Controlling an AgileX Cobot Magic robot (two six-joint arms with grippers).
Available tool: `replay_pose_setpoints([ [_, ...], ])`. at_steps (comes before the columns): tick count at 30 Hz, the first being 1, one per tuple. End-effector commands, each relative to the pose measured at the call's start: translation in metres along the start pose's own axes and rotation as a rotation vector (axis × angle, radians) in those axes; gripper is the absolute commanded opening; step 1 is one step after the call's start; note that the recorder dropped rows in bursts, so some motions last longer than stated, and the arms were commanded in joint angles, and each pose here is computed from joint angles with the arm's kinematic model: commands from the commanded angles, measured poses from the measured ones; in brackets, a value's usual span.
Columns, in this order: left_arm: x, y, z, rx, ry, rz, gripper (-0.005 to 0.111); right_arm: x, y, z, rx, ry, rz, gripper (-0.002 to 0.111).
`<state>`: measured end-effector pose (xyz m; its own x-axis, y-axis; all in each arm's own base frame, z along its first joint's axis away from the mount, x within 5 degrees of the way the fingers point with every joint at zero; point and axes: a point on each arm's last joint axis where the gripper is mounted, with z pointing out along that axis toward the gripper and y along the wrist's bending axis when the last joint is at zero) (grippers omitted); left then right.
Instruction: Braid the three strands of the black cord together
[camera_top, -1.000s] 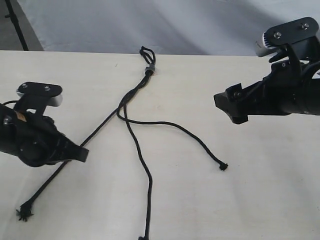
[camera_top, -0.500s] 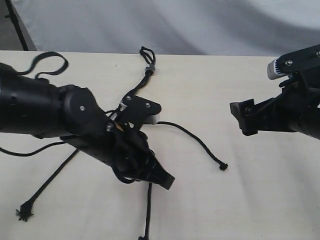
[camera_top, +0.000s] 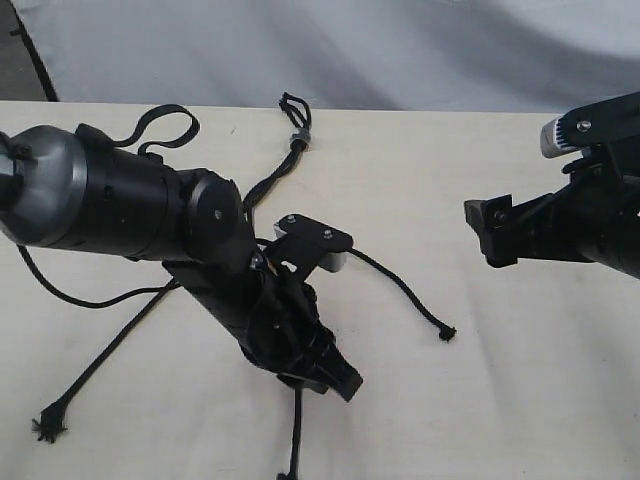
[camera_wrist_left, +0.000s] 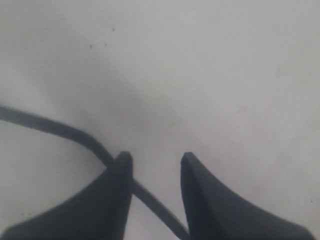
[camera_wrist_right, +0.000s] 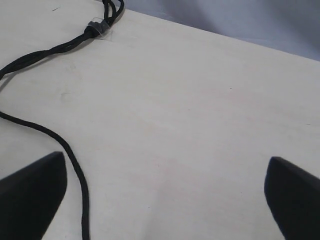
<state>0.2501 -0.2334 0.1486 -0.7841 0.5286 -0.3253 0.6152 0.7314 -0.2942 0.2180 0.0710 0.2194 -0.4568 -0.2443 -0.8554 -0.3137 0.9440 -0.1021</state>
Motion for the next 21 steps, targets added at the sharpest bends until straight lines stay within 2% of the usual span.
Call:
replay_pose_setpoints([
  [1,0.005,-0.019,0.004,-0.001,0.047,0.053,0.041,0.000,-0.002,0.000,0.012,-0.009,0.013,0.100],
  [4,0.003,-0.023,0.005,-0.038,0.026,0.122,0.043,0.000,-0.002,0.000,0.012,-0.009,0.013,0.100],
  [9,-0.014,-0.012,-0.005,-0.184,-0.003,0.200,0.038,0.000,-0.002,0.000,0.012,-0.009,0.013,0.100],
  [10,-0.017,-0.009,-0.007,-0.231,-0.010,0.194,0.038,0.000,-0.002,0.000,0.012,-0.009,0.013,0.100],
  [12,-0.017,0.002,-0.014,-0.365,0.032,0.091,0.042,0.000,-0.002,0.000,0.012,-0.008,0.015,0.100],
  [13,-0.013,0.005,-0.016,-0.410,0.066,-0.002,0.049,0.000,-0.002,0.000,0.012,-0.009,0.023,0.100],
  [14,-0.011,0.006,-0.016,-0.413,0.084,-0.026,0.052,0.000,-0.002,0.000,0.012,-0.009,0.038,0.100],
  [16,-0.009,0.000,-0.014,-0.354,0.093,-0.082,0.056,0.000,-0.002,0.000,0.012,-0.009,0.041,0.100],
  [18,-0.011,-0.006,-0.011,-0.285,0.075,-0.080,0.056,0.000,-0.002,0.000,0.012,-0.009,0.041,0.100],
  [21,-0.008,-0.006,-0.001,-0.262,0.102,-0.100,0.056,0.000,-0.002,0.000,0.012,-0.009,0.041,0.100],
])
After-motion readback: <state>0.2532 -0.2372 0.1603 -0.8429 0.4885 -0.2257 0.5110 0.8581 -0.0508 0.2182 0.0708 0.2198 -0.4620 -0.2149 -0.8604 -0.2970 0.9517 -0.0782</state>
